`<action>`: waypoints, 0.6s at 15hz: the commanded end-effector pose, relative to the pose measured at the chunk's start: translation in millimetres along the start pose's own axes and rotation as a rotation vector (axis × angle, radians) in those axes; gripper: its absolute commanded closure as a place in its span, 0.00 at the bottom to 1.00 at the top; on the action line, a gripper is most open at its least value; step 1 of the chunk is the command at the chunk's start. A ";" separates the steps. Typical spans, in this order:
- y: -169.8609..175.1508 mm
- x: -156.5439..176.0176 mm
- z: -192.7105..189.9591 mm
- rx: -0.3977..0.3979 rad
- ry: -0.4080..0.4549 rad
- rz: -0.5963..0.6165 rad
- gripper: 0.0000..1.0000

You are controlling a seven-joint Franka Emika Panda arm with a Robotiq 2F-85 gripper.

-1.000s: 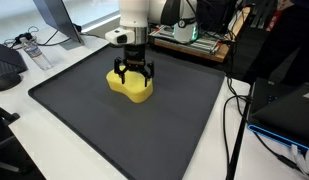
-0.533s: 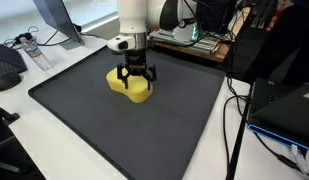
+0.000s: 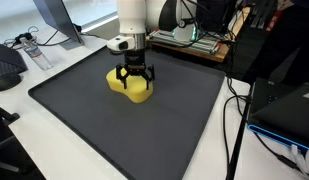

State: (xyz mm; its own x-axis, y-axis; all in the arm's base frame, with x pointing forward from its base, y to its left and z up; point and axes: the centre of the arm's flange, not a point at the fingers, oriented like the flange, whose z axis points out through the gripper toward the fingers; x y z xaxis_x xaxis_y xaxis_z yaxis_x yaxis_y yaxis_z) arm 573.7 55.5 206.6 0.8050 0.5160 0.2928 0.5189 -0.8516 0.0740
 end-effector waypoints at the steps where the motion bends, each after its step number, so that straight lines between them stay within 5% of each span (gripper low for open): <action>1: 3.5 -7.9 5.5 -0.021 0.027 -0.047 0.00; 6: 6.1 -12.7 17.4 -0.002 0.027 -0.067 0.03; 7: 6.3 -13.4 20.1 0.003 0.028 -0.061 0.26; 9: 6.8 -15.0 23.4 0.010 0.017 -0.053 0.30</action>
State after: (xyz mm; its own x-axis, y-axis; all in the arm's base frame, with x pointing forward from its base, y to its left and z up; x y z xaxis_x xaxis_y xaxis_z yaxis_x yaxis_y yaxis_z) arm 572.0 52.1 190.3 0.7791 0.5473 0.3056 0.5488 -0.8312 0.0894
